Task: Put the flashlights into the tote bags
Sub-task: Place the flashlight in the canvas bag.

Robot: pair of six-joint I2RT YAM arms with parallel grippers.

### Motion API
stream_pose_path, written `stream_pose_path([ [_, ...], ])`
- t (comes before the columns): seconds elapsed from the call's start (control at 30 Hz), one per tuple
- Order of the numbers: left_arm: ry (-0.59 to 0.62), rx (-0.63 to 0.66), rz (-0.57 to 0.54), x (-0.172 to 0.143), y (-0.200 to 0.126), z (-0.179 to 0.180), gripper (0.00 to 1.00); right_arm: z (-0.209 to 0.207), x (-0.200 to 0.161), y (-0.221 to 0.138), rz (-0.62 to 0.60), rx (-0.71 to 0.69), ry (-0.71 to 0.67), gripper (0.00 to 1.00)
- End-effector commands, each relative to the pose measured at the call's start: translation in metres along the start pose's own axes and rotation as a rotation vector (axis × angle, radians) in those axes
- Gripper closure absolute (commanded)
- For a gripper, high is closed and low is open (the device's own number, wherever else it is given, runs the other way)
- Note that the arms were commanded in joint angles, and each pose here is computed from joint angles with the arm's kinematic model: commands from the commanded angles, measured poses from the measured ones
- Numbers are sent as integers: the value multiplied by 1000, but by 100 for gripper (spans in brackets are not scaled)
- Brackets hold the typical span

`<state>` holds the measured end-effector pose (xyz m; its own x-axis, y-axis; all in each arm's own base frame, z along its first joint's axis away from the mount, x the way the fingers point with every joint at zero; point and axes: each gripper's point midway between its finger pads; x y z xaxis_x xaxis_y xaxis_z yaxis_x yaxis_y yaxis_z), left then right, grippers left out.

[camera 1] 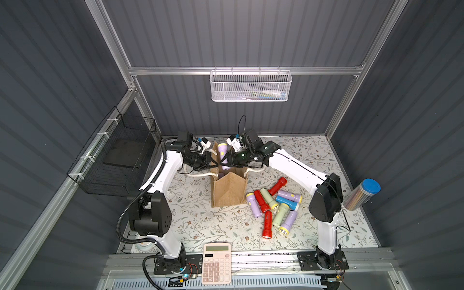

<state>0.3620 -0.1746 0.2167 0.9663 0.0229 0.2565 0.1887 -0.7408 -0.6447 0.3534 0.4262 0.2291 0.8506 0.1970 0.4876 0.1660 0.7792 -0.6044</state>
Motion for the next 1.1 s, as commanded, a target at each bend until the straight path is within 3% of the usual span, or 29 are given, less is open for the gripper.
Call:
stream_pose_path([
  [0.0,42,-72,10,-7,-6,-20,100,-7,-11,9,30,-22,2,80],
  [0.3,31,-93,20,-7,-3,-21,100,-35,-63,8,169,-197,-30,81],
  [0.53,19,-111,35,-8,0,-22,100,-53,-98,-1,243,-304,37,82],
  [1.07,-2,-71,74,-15,10,-14,100,-60,-72,43,267,-328,116,80],
])
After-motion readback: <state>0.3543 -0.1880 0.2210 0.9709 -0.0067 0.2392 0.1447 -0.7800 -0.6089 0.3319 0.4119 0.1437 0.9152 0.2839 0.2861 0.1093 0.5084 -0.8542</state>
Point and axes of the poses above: each gripper's point midway between its finger pads, its own y axis out along the fingers, its own z axis along the line the jaws close on, x = y × z, and after that the axes turned 5 degrees about -y, right-handed
